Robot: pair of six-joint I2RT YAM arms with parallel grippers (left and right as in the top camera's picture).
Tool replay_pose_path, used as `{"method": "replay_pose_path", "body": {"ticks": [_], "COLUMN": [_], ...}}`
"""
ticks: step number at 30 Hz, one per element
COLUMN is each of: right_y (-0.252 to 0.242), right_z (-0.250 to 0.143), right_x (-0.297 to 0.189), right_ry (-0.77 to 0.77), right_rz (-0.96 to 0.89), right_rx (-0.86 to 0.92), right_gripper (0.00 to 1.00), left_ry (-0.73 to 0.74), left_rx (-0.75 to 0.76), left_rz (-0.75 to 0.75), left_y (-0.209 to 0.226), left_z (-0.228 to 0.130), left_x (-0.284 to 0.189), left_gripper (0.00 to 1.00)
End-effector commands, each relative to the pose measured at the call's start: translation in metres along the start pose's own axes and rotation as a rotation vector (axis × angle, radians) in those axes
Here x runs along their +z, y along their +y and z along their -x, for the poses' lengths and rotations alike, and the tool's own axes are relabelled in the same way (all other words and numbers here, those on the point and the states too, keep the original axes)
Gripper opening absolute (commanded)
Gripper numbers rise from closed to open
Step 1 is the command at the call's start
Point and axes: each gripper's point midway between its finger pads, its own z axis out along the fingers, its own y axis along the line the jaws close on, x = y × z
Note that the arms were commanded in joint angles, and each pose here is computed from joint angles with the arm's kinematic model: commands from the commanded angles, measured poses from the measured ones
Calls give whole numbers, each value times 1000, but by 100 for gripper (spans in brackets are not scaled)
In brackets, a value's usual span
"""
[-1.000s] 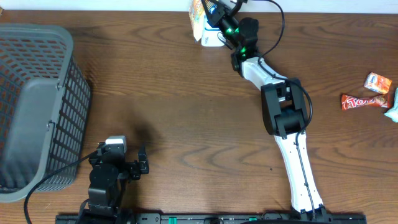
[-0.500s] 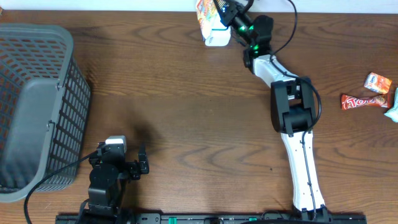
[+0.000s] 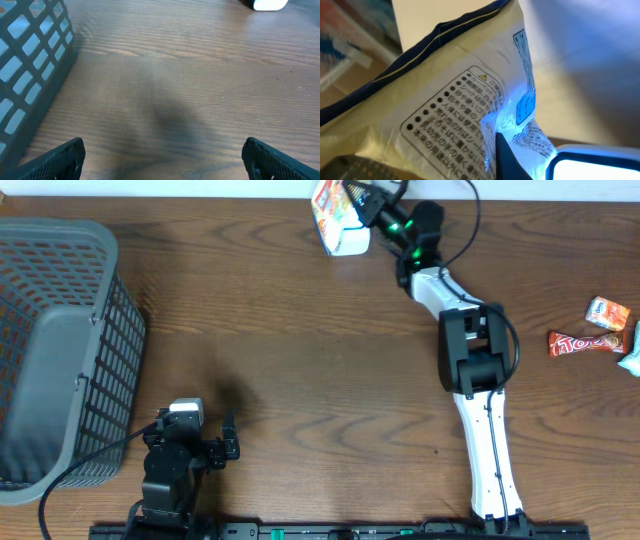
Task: Scan the item barcode
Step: 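Hold the snack bag against the scanner window, rotating it slightly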
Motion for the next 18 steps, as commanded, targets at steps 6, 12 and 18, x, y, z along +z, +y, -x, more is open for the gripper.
{"method": "replay_pose_path", "body": {"ticks": [6,12,18], "right_y": [84,125,86], "right_z": [-16,17,39], "right_x": [31,26,9], "right_ry": [57,91,100], "right_rz": [232,357,262], "right_rx": [-211,-221,-138], "right_gripper": [1,1,1], "left_ry": [-20,-20,-20], "left_rx": [13,13,13], "left_rz": [-10,-10,-10], "left_y": [-2,-2,-2], "left_z": [7,7,7], "left_x": [-3,-3,-3], "left_gripper": [99,99,99]}}
